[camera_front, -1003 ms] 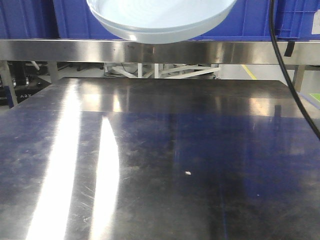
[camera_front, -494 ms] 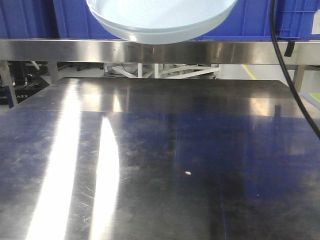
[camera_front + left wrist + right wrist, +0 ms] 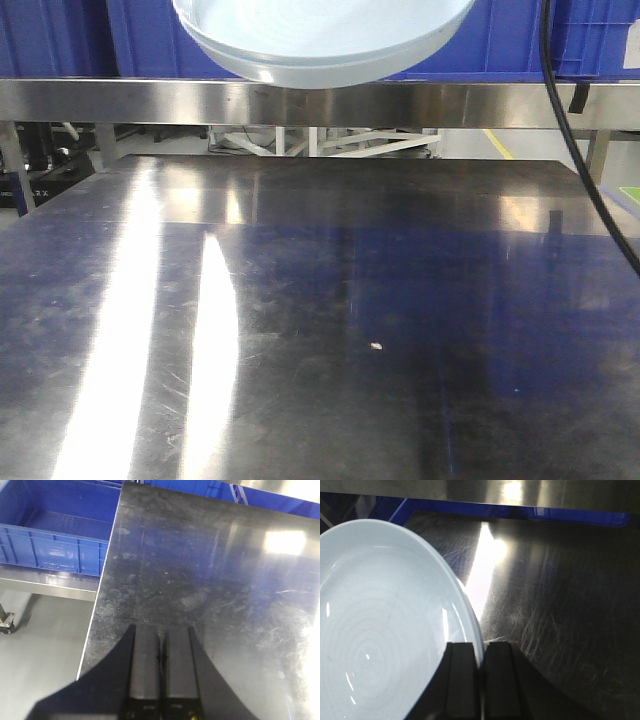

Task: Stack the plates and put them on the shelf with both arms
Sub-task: 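Hold the plate stack aloft while the base drives away from the table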

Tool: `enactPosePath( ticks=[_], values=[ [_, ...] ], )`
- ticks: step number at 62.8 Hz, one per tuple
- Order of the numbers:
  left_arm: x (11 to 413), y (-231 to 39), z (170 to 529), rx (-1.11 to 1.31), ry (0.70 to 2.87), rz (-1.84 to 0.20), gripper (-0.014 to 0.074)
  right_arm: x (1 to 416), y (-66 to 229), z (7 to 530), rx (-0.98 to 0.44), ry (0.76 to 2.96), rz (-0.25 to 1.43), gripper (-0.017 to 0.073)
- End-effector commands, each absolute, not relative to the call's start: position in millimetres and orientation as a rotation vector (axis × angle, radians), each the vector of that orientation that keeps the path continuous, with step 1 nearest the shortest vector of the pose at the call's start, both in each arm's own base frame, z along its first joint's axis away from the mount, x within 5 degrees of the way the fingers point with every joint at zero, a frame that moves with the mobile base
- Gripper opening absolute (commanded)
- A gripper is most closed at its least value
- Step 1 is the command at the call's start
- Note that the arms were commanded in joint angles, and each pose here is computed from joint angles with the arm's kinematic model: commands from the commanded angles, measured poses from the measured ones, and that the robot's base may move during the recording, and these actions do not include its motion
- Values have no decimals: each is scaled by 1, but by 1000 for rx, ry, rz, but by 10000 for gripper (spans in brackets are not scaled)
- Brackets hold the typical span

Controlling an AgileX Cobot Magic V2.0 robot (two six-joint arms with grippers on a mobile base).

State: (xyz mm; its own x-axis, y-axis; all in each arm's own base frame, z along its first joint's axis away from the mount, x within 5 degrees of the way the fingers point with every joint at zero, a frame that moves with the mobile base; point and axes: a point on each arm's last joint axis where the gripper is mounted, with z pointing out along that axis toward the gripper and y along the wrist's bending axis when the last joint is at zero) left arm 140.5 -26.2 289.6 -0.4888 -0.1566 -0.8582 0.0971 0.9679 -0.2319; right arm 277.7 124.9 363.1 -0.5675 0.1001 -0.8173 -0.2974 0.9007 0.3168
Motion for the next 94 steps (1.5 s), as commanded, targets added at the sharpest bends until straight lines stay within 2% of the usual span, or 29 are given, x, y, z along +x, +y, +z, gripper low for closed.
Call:
enactPosePath(
  ticks=[1,94],
  values=[
    [143,-25,306,-61,1948,-313,90,272,122,393,-117,1957,564,33],
    [143,-25,306,-61,1948,-313,90,272,122,393,-117,1957,564,33]
  ],
)
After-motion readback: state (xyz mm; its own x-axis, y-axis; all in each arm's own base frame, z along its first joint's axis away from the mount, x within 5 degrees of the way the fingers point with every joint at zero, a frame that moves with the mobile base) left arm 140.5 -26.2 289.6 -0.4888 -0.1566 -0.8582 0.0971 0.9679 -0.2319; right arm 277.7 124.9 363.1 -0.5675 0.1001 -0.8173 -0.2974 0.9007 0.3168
